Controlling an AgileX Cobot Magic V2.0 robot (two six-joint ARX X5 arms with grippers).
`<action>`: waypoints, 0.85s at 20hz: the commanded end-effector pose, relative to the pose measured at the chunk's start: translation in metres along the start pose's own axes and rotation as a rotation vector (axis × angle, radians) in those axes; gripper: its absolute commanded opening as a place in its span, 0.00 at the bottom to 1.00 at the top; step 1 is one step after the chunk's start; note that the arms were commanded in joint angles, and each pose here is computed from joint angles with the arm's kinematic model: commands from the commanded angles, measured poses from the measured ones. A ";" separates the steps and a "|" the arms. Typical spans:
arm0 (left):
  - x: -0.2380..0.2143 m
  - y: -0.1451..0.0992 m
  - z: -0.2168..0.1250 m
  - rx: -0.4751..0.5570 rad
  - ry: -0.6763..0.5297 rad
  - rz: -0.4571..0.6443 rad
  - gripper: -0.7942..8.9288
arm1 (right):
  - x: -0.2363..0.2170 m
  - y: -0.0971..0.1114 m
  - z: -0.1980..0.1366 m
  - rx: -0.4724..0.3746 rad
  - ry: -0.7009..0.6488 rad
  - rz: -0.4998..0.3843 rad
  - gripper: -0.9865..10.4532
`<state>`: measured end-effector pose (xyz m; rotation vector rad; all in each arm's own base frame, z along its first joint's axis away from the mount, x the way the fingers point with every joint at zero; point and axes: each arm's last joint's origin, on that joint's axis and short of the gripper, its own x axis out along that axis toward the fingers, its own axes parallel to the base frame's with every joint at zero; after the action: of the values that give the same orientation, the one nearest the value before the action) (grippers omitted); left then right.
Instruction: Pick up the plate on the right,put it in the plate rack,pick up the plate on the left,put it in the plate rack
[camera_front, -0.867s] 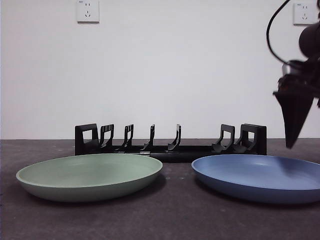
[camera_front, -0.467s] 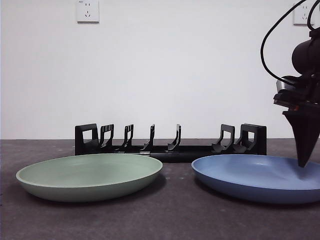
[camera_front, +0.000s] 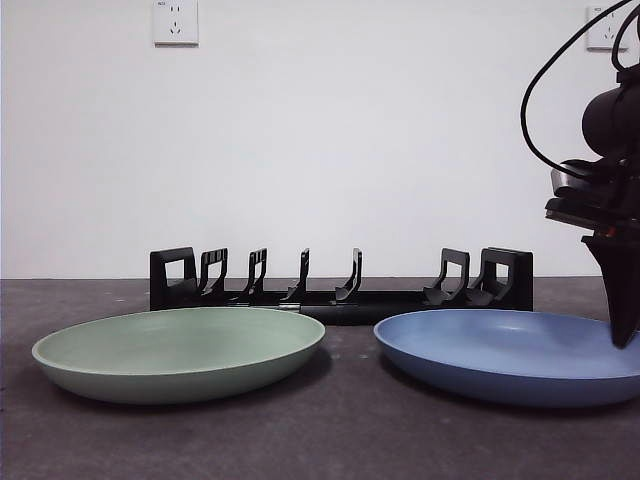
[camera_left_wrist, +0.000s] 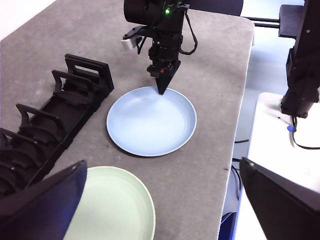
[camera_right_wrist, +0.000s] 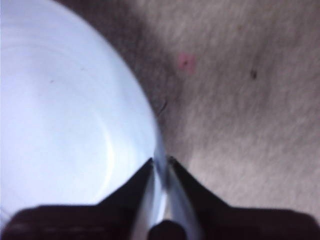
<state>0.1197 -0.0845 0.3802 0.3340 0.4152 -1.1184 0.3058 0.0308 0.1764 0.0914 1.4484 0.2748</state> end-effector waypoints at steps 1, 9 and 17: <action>0.004 0.001 0.001 0.013 0.011 -0.009 0.77 | 0.004 -0.001 0.000 -0.010 0.009 0.001 0.07; 0.025 -0.002 0.003 0.086 0.075 -0.059 0.77 | -0.030 0.008 -0.005 -0.064 -0.055 0.044 0.07; 0.041 -0.017 0.006 0.360 0.152 -0.023 0.77 | -0.151 0.041 -0.013 -0.136 -0.263 0.156 0.07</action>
<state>0.1205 -0.1256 0.3650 0.6830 0.3876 -1.1841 0.2726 0.0324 0.3291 0.1282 1.1684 0.4580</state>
